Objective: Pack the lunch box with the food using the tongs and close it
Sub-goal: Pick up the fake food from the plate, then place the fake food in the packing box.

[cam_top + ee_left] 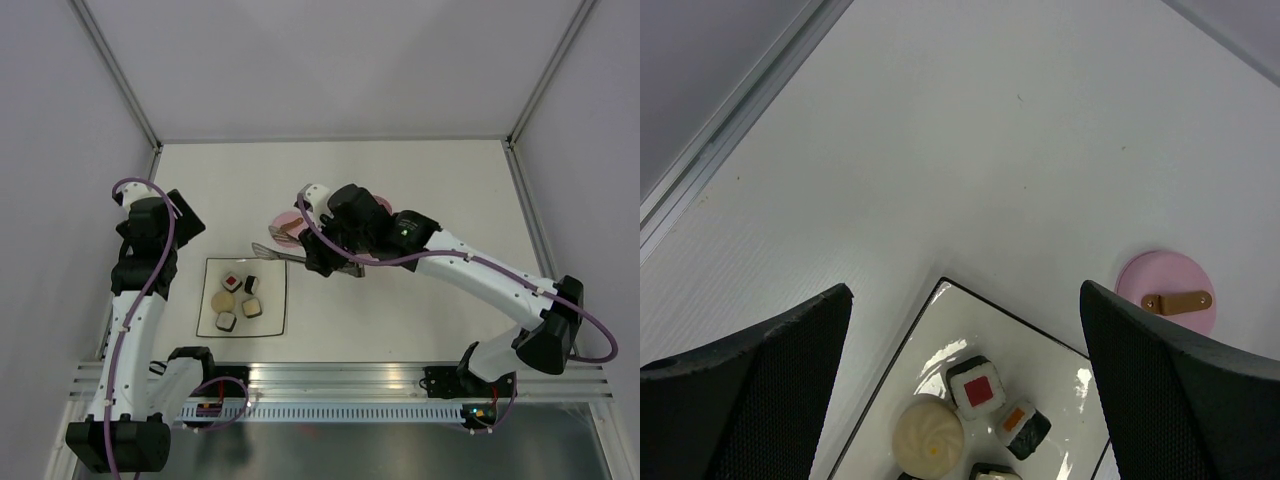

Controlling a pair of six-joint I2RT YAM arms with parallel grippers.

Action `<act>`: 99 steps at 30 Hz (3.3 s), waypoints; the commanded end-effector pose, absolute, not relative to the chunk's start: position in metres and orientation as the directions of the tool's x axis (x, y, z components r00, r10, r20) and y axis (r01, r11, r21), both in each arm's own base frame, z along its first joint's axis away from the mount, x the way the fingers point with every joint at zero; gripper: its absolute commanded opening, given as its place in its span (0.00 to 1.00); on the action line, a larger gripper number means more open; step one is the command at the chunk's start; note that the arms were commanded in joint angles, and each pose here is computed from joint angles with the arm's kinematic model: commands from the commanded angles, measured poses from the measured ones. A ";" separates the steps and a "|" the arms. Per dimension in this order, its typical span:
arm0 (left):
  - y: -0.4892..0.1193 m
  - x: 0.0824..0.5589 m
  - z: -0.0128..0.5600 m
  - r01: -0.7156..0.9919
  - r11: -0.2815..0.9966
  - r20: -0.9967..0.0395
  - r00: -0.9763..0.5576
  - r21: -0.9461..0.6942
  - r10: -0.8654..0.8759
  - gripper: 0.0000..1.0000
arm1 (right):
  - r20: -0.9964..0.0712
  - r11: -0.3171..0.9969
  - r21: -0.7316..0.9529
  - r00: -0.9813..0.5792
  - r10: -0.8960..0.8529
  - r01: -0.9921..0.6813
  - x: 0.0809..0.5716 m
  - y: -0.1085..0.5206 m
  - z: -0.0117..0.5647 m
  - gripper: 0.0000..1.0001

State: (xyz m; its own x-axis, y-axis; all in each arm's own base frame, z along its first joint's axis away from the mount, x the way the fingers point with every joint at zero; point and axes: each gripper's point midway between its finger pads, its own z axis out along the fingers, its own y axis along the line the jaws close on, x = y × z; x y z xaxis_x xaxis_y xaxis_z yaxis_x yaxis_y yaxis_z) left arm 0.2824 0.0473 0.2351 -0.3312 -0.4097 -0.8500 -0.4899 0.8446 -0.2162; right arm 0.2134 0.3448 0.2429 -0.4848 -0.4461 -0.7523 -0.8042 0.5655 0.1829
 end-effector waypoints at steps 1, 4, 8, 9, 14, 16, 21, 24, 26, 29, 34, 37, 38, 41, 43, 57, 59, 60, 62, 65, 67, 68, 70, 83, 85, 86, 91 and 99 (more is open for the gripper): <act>0.051 0.280 0.238 -0.503 0.835 -0.858 -0.307 -0.222 -0.413 1.00 | -0.824 0.453 0.170 -0.378 -0.422 -0.875 0.203 0.375 0.256 0.57; 0.053 0.277 0.239 -0.513 0.829 -0.860 -0.297 -0.224 -0.416 1.00 | -0.828 0.393 0.181 -0.356 -0.433 -0.901 0.190 0.396 0.243 0.57; 0.053 0.277 0.238 -0.512 0.828 -0.857 -0.298 -0.227 -0.420 1.00 | -0.834 0.330 0.151 -0.299 -0.464 -0.932 0.172 0.427 0.221 0.57; 0.053 0.278 0.238 -0.511 0.829 -0.857 -0.300 -0.226 -0.419 1.00 | -0.821 0.328 0.140 -0.295 -0.489 -0.934 0.171 0.431 0.209 0.56; 0.052 0.277 0.239 -0.508 0.830 -0.858 -0.297 -0.230 -0.419 1.00 | -0.783 0.377 0.106 -0.311 -0.538 -0.920 0.173 0.437 0.180 0.56; 0.051 0.277 0.238 -0.506 0.831 -0.857 -0.299 -0.231 -0.420 1.00 | -0.769 0.439 0.059 -0.321 -0.553 -0.896 0.186 0.431 0.173 0.56; 0.050 0.278 0.237 -0.502 0.833 -0.854 -0.304 -0.234 -0.423 1.00 | -0.727 0.488 -0.016 -0.325 -0.605 -0.873 0.196 0.415 0.153 0.55; 0.050 0.279 0.236 -0.502 0.834 -0.853 -0.309 -0.230 -0.421 1.00 | -0.708 0.489 -0.027 -0.329 -0.625 -0.872 0.197 0.411 0.142 0.55; 0.050 0.279 0.235 -0.504 0.833 -0.852 -0.309 -0.229 -0.422 1.00 | -0.699 0.487 -0.031 -0.329 -0.634 -0.873 0.197 0.410 0.137 0.55; 0.050 0.279 0.235 -0.504 0.833 -0.852 -0.313 -0.227 -0.421 1.00 | -0.682 0.475 -0.044 -0.321 -0.657 -0.879 0.196 0.407 0.129 0.55; 0.050 0.281 0.233 -0.503 0.835 -0.849 -0.320 -0.224 -0.421 1.00 | -0.659 0.444 -0.029 -0.317 -0.682 -0.895 0.192 0.407 0.119 0.56; 0.050 0.281 0.232 -0.505 0.834 -0.848 -0.324 -0.220 -0.420 1.00 | -0.651 0.443 -0.007 -0.332 -0.682 -0.896 0.194 0.408 0.114 0.57; 0.050 0.282 0.231 -0.505 0.834 -0.848 -0.324 -0.220 -0.420 1.00 | -0.650 0.449 -0.003 -0.339 -0.680 -0.894 0.197 0.408 0.112 0.57; 0.051 0.282 0.230 -0.507 0.834 -0.846 -0.330 -0.215 -0.419 1.00 | -0.650 0.470 0.013 -0.365 -0.667 -0.883 0.205 0.407 0.108 0.57; 0.051 0.282 0.230 -0.508 0.834 -0.846 -0.329 -0.215 -0.418 1.00 | -0.645 0.467 0.036 -0.377 -0.664 -0.884 0.206 0.408 0.105 0.56; 0.053 0.283 0.230 -0.513 0.834 -0.849 -0.331 -0.204 -0.411 1.00 | -0.736 0.539 0.152 -0.458 -0.498 -0.829 0.235 0.405 0.164 0.26; 0.053 0.283 0.232 -0.513 0.833 -0.851 -0.326 -0.205 -0.411 1.00 | -0.752 0.560 0.163 -0.470 -0.462 -0.812 0.240 0.397 0.182 0.24; 0.053 0.282 0.232 -0.515 0.832 -0.851 -0.325 -0.207 -0.413 1.00 | -0.758 0.564 0.166 -0.470 -0.453 -0.809 0.241 0.394 0.190 0.24; 0.053 0.282 0.232 -0.514 0.833 -0.852 -0.324 -0.206 -0.411 1.00 | -0.780 0.581 0.184 -0.477 -0.405 -0.793 0.242 0.389 0.219 0.24; 0.053 0.281 0.233 -0.511 0.834 -0.853 -0.322 -0.209 -0.411 1.00 | -0.815 0.634 0.211 -0.492 -0.307 -0.744 0.256 0.368 0.260 0.23; 0.052 0.281 0.233 -0.509 0.834 -0.853 -0.321 -0.211 -0.411 1.00 | -0.823 0.706 0.197 -0.506 -0.259 -0.681 0.274 0.340 0.271 0.22; 0.053 0.281 0.234 -0.510 0.834 -0.854 -0.319 -0.211 -0.412 1.00 | -0.823 0.735 0.187 -0.512 -0.246 -0.652 0.281 0.328 0.274 0.21; 0.052 0.281 0.233 -0.510 0.834 -0.853 -0.321 -0.211 -0.412 1.00 | -0.817 0.797 0.172 -0.536 -0.213 -0.579 0.294 0.296 0.280 0.21; 0.050 0.283 0.232 -0.500 0.839 -0.848 -0.329 -0.216 -0.415 1.00 | -0.766 0.974 0.126 -0.642 -0.026 -0.189 0.273 0.150 0.270 0.23; 0.048 0.283 0.232 -0.492 0.842 -0.847 -0.330 -0.223 -0.417 1.00 | -0.767 0.975 0.125 -0.641 -0.021 -0.181 0.272 0.146 0.269 0.23; 0.048 0.283 0.233 -0.493 0.841 -0.848 -0.326 -0.224 -0.417 1.00 | -0.769 0.975 0.126 -0.639 -0.019 -0.181 0.274 0.148 0.267 0.23; 0.050 0.280 0.233 -0.500 0.838 -0.851 -0.322 -0.219 -0.414 1.00 | -0.754 0.964 0.149 -0.656 -0.035 -0.222 0.276 0.160 0.261 0.23; 0.048 0.281 0.236 -0.491 0.841 -0.853 -0.315 -0.230 -0.417 1.00 | -0.760 0.946 0.187 -0.650 -0.032 -0.265 0.267 0.165 0.259 0.27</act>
